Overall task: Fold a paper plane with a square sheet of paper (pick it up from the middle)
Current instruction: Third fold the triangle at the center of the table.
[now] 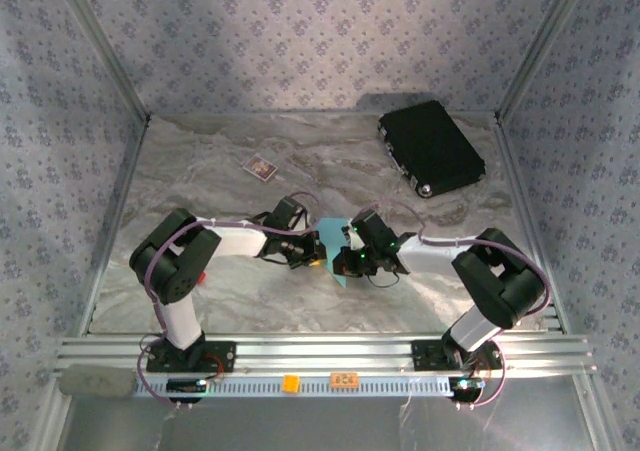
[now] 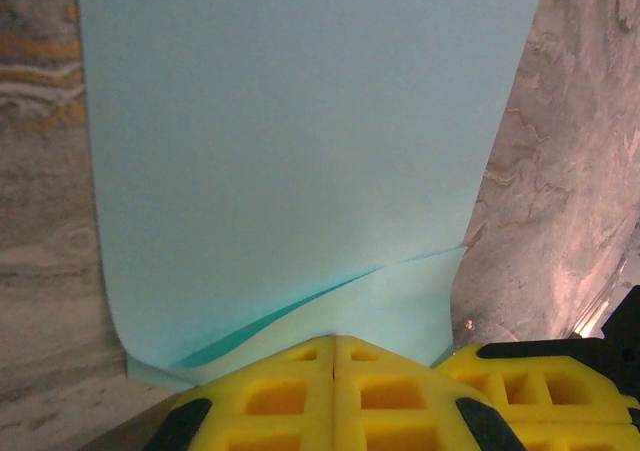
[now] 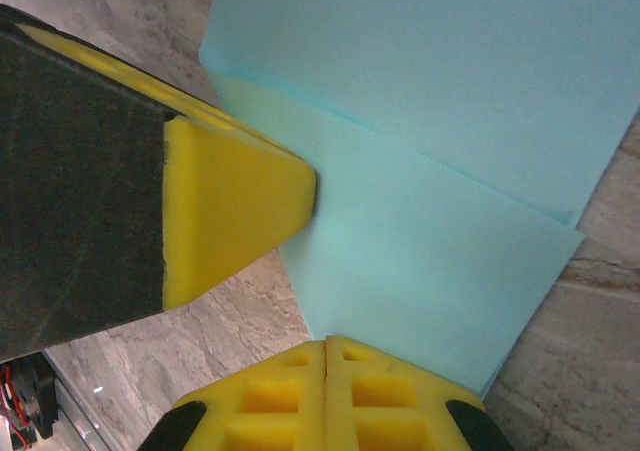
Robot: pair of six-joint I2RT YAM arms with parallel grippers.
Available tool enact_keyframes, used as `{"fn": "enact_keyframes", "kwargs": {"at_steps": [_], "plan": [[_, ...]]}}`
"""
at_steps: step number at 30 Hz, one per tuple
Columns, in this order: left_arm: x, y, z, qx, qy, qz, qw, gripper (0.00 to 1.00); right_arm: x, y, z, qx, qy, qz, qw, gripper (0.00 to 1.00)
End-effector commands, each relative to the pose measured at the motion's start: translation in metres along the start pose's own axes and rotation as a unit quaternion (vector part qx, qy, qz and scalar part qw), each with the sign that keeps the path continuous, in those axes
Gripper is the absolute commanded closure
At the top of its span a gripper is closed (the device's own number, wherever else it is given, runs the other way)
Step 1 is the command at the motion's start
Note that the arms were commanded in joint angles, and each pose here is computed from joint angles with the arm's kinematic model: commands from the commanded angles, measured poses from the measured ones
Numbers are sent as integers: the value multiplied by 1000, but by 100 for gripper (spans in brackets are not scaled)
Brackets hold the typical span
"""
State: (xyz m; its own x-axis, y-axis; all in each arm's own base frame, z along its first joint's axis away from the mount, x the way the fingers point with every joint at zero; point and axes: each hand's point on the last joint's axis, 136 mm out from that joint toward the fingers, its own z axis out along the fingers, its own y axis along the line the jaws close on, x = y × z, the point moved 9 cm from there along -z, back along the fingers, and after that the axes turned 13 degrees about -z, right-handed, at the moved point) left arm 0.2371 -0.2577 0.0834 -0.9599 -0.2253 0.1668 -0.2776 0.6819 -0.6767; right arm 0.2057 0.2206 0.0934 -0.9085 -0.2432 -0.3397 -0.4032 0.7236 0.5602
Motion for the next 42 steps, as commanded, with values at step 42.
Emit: {"fn": "enact_keyframes", "kwargs": {"at_steps": [42], "plan": [[-13,18,-5,-58,-40,-47,996,98,29,-25,12,63,54,56,995,100]]}}
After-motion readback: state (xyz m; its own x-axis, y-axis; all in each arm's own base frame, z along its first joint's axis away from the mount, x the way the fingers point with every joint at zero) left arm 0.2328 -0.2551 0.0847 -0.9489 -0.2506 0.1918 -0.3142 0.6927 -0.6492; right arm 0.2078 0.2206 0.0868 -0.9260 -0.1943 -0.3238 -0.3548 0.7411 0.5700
